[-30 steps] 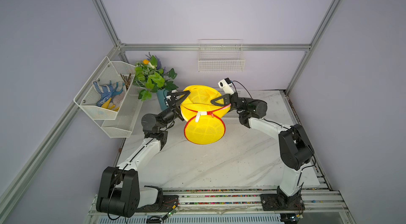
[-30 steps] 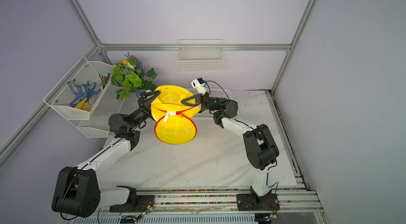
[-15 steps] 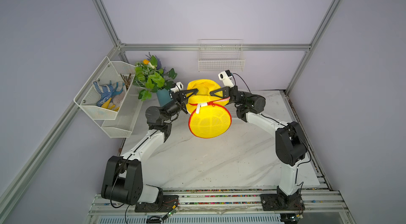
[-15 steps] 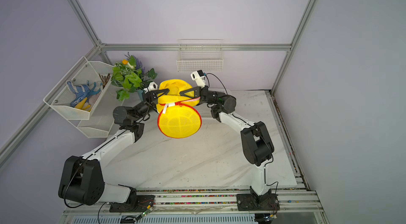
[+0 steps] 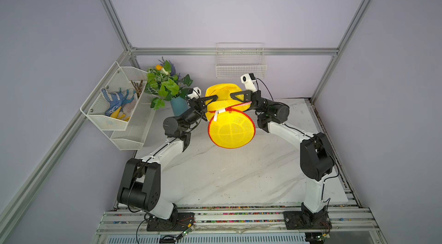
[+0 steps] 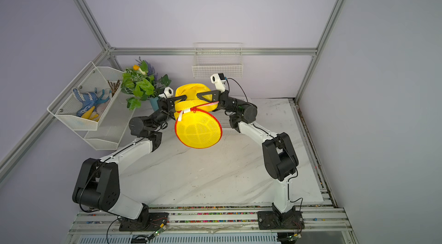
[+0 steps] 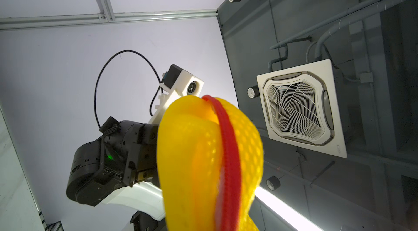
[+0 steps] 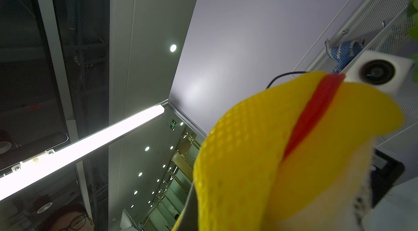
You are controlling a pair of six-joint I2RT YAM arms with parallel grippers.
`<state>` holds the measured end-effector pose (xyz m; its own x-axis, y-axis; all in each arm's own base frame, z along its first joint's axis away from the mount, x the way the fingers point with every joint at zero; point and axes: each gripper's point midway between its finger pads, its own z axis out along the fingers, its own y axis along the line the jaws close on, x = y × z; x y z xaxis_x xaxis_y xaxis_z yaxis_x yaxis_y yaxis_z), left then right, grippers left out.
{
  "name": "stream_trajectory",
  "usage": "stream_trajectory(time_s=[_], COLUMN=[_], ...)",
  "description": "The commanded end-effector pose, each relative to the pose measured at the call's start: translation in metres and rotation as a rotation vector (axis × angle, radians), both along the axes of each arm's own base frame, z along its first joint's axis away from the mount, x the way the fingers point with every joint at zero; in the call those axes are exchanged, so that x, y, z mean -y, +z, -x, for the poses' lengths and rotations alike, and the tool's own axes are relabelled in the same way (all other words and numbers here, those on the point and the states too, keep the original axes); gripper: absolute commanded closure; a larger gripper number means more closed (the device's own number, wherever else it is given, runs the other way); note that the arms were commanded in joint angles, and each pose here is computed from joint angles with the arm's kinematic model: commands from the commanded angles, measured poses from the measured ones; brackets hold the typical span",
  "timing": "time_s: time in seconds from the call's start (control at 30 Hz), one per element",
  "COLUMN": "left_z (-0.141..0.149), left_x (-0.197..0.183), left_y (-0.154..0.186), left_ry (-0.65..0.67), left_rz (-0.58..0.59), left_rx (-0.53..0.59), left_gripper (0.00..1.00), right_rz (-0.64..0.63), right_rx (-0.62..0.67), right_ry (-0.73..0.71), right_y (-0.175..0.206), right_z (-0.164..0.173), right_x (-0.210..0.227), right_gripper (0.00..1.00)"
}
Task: Turn the laundry bag inside out
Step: Turn over the laundry bag.
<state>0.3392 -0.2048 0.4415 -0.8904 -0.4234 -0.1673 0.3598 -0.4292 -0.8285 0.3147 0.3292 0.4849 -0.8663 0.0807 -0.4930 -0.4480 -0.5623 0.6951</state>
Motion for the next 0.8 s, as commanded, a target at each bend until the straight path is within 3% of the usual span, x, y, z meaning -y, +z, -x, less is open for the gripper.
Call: stream_trajectory(time_s=[0.0,0.13,0.2,0.37,0.57,0.77], left_z=[0.006,-0.004,-0.006,0.005,0.037,0.066], left_x=[0.020,0.023,0.024,0.023,0.020,0.013], left_y=[-0.011,-0.035,-0.030,0.005,0.043,0.084], left_ry=[-0.101,-0.093,-0.096,-0.120,-0.140,-0.160], left_rz=[-0.024,-0.049,-0.051,-0.032,0.017,0.051], left_rx=[-0.018,-0.055,-0.038,0.037,0.105,0.199], left_gripper=[0.95,0.95,0.96,0.96,0.96,0.96], right_rz=[-0.136,-0.234,-0.221,-0.116,-0.084,-0.027], right_rx=[0.042,0.084,0.083,-0.022,-0.134,-0.193], right_ry=[0.114,0.164,0.181,0.122,0.066,0.061], right_y=[0.053,0.089,0.087,0.031,-0.010,-0.044], right_z=[0.037,0.047,0.045,0.011,-0.034,-0.051], right_x=[0.003,0.012,0.008,-0.010,-0.011,-0.021], right_gripper=[1.00,1.00,1.00,1.00,1.00,1.00])
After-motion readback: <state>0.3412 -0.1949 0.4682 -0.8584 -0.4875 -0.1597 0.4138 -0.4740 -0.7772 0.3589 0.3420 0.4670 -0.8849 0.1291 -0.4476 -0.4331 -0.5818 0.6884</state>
